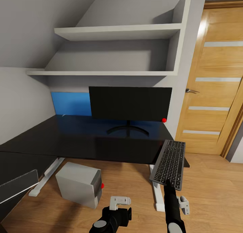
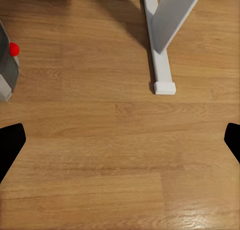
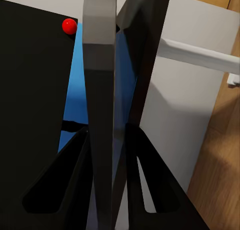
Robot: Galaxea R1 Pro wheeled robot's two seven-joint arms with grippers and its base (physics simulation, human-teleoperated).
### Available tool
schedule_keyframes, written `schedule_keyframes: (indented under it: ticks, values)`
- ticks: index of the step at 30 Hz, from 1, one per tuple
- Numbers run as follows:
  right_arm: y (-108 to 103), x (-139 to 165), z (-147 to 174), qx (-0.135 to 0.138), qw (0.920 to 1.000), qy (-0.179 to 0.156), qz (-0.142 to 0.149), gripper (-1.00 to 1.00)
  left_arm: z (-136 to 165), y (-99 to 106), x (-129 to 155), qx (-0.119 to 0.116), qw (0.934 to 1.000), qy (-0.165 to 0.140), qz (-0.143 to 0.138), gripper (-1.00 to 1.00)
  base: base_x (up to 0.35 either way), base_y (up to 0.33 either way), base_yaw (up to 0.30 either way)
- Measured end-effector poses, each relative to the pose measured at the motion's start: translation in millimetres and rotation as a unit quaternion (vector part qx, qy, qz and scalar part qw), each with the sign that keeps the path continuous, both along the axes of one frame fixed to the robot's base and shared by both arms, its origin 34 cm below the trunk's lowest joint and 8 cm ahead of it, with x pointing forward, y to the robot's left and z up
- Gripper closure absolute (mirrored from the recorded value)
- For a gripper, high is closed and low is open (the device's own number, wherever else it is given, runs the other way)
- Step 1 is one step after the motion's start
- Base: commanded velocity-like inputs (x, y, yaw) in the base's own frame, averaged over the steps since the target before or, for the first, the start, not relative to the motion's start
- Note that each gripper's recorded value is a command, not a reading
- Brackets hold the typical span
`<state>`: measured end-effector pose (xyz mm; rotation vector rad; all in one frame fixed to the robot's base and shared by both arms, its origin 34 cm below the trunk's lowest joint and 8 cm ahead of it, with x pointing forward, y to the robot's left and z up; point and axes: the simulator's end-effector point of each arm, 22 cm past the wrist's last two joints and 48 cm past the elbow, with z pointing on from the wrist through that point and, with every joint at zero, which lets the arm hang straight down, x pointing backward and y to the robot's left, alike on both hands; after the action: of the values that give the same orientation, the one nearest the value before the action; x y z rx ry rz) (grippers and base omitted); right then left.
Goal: In the bedroom, organize the workspace by keeping the computer under the desk, ensuring the monitor is on the desk, placing the keyboard on the desk next to the monitor, placing the mouse on the desk next to the keyboard, moving the folder from the swivel chair onto the desk next to the mouse, stacking the notebook on top of the folder with the pen on top of the notebook, and positioning the swivel chair next to the desk.
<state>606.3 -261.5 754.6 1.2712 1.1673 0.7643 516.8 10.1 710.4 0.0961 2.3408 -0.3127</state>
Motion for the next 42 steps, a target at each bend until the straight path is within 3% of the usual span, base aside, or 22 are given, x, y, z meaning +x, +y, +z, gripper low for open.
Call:
schedule_keyframes:
  ticks: [11, 24, 42]
  values:
    - [-8.6, -3.1, -0.2, -0.005, 0.9998, 0.002, -0.019, 1.00, -0.4, -1.1, -1.3, 0.000, 1.0000, -0.001, -0.005, -1.00, 0.044, 0.000, 0.000]
    - [-7.8, -2.6, -0.4, -0.005, 0.9998, 0.002, -0.018, 1.00, -0.6, -1.2, -1.5, 0.000, 1.0000, 0.000, -0.005, -1.00, 0.167, -0.047, 0.000]
    - [-7.6, -2.3, -0.4, -0.006, 0.9998, 0.002, -0.017, 1.00, -1.8, -0.3, -1.2, 0.000, 1.0000, 0.001, -0.004, -1.00, 0.007, -0.069, 0.000]
